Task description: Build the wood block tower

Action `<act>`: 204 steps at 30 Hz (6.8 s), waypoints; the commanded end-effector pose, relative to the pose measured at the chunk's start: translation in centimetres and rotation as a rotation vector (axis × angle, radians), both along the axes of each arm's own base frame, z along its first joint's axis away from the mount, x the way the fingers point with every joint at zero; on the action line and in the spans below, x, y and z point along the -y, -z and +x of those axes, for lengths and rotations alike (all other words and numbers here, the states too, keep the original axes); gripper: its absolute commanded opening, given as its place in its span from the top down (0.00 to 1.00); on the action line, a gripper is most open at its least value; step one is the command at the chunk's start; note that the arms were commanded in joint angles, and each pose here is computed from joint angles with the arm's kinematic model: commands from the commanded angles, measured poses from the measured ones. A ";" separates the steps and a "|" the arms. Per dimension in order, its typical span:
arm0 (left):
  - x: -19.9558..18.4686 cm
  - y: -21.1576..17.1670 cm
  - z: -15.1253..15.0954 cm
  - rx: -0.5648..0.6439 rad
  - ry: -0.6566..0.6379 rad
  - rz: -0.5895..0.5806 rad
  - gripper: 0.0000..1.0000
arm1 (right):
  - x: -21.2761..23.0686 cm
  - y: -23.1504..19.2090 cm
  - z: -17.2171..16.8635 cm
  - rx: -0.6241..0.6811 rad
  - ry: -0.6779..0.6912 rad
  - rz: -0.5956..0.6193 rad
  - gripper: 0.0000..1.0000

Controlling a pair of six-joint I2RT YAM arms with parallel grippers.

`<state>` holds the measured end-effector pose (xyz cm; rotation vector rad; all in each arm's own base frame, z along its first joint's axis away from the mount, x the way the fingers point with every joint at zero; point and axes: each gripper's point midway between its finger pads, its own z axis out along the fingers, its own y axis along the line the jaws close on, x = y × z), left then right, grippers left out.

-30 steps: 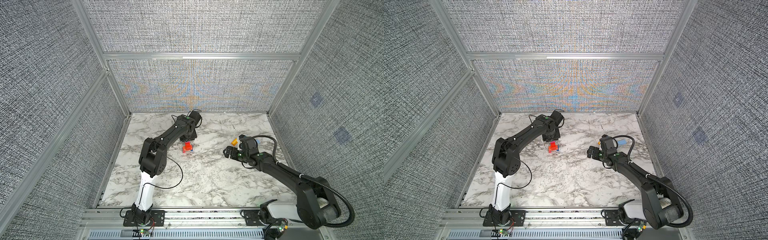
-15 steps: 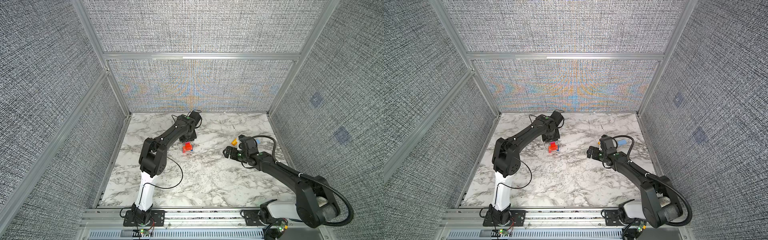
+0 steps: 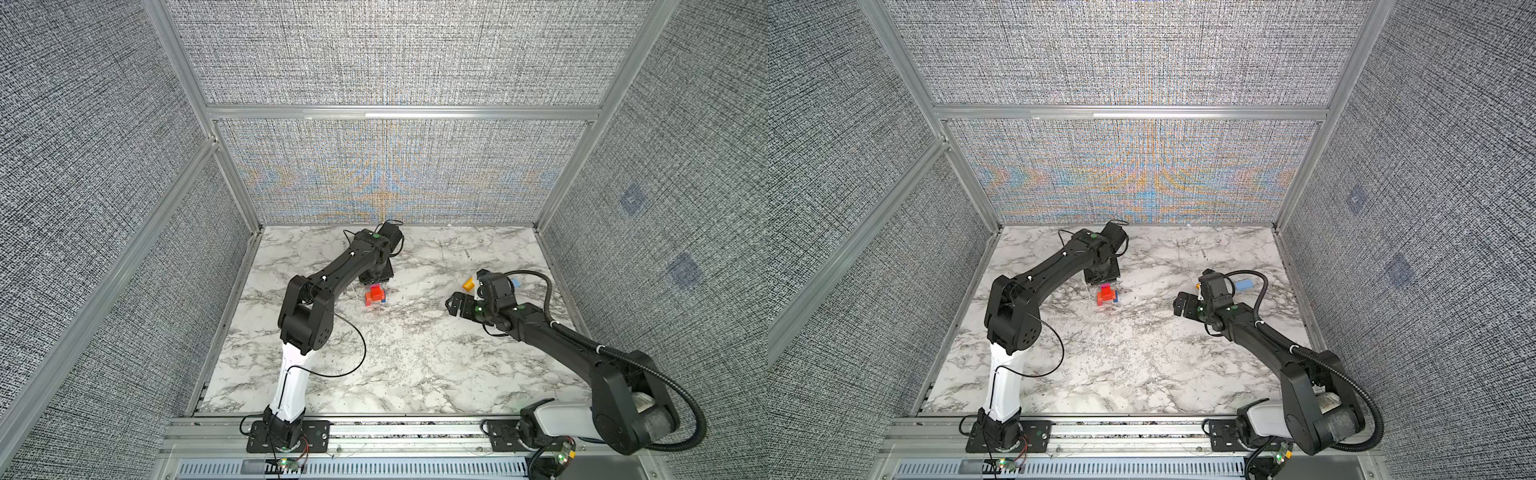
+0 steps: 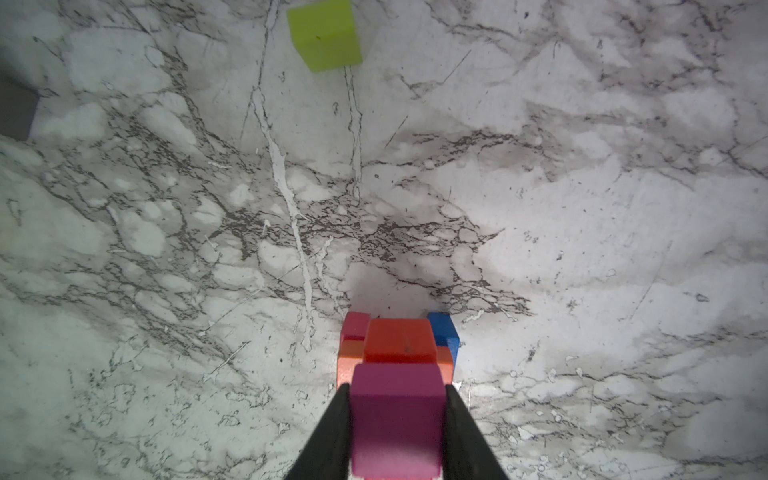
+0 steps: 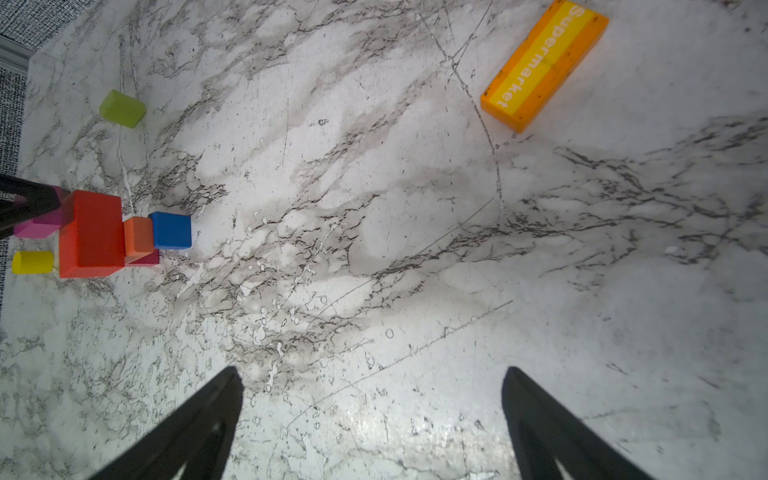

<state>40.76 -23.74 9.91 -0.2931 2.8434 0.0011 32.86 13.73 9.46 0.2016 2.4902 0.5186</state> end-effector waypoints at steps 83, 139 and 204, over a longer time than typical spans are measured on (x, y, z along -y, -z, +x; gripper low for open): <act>-5.7 6.9 14.1 0.045 0.081 -0.169 0.67 | -2.1 -0.5 0.6 0.062 -0.166 -0.012 0.01; -9.7 5.4 0.4 -0.308 0.136 -0.069 0.34 | -2.9 -2.5 -0.6 0.103 -0.197 0.030 0.01; -11.6 3.7 1.5 0.345 -0.010 -0.035 0.79 | -2.9 -2.0 -0.5 0.101 -0.198 0.018 0.01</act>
